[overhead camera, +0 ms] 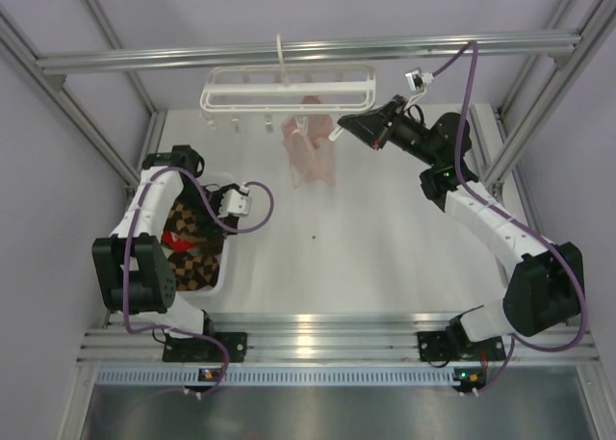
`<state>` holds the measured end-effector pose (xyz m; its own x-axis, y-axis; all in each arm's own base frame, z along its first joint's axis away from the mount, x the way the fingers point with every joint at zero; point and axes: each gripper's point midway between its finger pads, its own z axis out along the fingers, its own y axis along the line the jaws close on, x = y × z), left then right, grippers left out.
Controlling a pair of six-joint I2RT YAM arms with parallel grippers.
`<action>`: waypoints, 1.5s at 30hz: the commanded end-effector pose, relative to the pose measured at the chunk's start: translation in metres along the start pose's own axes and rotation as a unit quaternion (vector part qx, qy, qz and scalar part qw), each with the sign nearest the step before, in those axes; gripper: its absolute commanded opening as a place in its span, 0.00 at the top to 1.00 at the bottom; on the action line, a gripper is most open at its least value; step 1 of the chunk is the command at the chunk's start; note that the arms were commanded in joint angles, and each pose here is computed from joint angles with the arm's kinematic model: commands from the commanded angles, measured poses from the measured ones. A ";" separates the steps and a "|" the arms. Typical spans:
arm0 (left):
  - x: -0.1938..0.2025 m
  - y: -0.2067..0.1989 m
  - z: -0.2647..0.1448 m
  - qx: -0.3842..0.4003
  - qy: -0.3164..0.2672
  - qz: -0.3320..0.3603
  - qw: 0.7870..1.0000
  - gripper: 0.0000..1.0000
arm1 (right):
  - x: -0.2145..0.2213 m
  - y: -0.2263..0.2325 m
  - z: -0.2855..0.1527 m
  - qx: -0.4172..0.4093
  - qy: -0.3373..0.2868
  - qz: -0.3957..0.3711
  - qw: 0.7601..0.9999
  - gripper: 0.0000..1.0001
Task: Clip the socks to the hanger
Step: Pick up the sock from the bin, then clamp the sock onto the hanger.
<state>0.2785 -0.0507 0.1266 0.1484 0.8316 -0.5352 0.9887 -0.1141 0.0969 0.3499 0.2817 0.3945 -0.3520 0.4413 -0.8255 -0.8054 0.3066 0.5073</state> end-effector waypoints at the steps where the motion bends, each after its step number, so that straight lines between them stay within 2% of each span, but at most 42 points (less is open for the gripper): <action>1: -0.005 -0.002 0.001 -0.006 -0.008 0.008 1.000 0.30 | 0.017 -0.001 -0.001 -0.012 0.047 0.008 0.999 1.00; 3: -0.003 0.000 0.002 -0.004 -0.006 0.003 1.000 0.34 | 0.017 -0.001 -0.001 -0.011 0.046 0.008 0.999 1.00; 4: -0.003 0.001 0.001 -0.004 -0.004 0.003 1.000 0.42 | 0.017 -0.001 -0.001 -0.011 0.046 0.008 0.999 1.00; 10: -0.002 0.006 0.005 0.001 0.001 -0.002 1.000 0.65 | 0.017 -0.001 -0.002 -0.011 0.047 0.008 0.999 1.00; 13: -0.004 0.006 0.003 0.002 0.002 -0.006 1.000 0.86 | 0.016 -0.001 -0.002 -0.011 0.046 0.006 0.999 1.00; 14: -0.007 0.007 0.002 -0.003 -0.001 -0.008 1.000 0.98 | 0.016 0.000 -0.002 -0.011 0.046 0.005 0.999 1.00; 15: -0.011 0.009 -0.002 -0.012 -0.003 -0.007 1.000 1.00 | 0.016 -0.001 -0.002 -0.010 0.046 0.003 0.999 1.00; 20: -0.044 0.014 -0.036 -0.070 -0.031 -0.024 0.997 1.00 | 0.015 -0.002 -0.002 -0.005 0.043 0.001 0.999 1.00; 23: -0.079 0.018 -0.070 -0.138 -0.066 -0.030 0.988 1.00 | 0.013 -0.003 -0.003 0.000 0.041 -0.003 0.999 1.00; 26: -0.114 0.018 -0.106 -0.210 -0.105 -0.036 0.971 1.00 | 0.013 -0.005 -0.003 0.005 0.040 -0.009 0.999 1.00; 27: -0.128 0.019 -0.123 -0.244 -0.118 -0.019 0.962 1.00 | 0.013 -0.005 -0.003 0.006 0.039 -0.010 0.999 1.00; 32: -0.185 0.000 -0.161 -0.286 -0.223 -0.047 0.931 1.00 | 0.011 -0.010 -0.001 0.012 0.034 -0.019 0.999 1.00; 33: -0.203 0.002 -0.166 -0.293 -0.251 -0.031 0.922 1.00 | 0.011 -0.011 0.000 0.012 0.034 -0.020 0.999 1.00; 34: -0.214 -0.001 -0.169 -0.283 -0.289 -0.078 0.911 1.00 | 0.011 -0.012 0.000 0.013 0.033 -0.020 0.999 1.00; 36: -0.233 -0.014 -0.168 -0.267 -0.327 -0.079 0.903 1.00 | 0.009 -0.012 0.003 0.010 0.031 -0.016 0.999 1.00; 37: -0.246 -0.011 -0.174 -0.270 -0.354 -0.083 0.892 1.00 | 0.009 -0.011 0.003 0.009 0.031 -0.014 0.999 1.00; 40: -0.263 -0.006 -0.166 -0.263 -0.391 -0.120 0.874 1.00 | 0.007 -0.011 0.006 0.010 0.028 -0.005 1.000 1.00; 43: -0.272 0.002 -0.144 -0.243 -0.405 -0.167 0.866 1.00 | 0.005 -0.011 0.005 0.014 0.026 0.005 1.000 1.00; 45: -0.284 0.011 -0.130 -0.254 -0.408 -0.169 0.860 1.00 | 0.007 -0.011 0.004 0.018 0.025 0.014 0.999 1.00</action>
<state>0.2249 -0.1946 0.3730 0.0609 0.2089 -0.9760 0.9031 0.4050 0.1430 0.3600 0.2823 0.3921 -0.3436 0.4362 -0.8317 -0.7947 0.3369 0.5050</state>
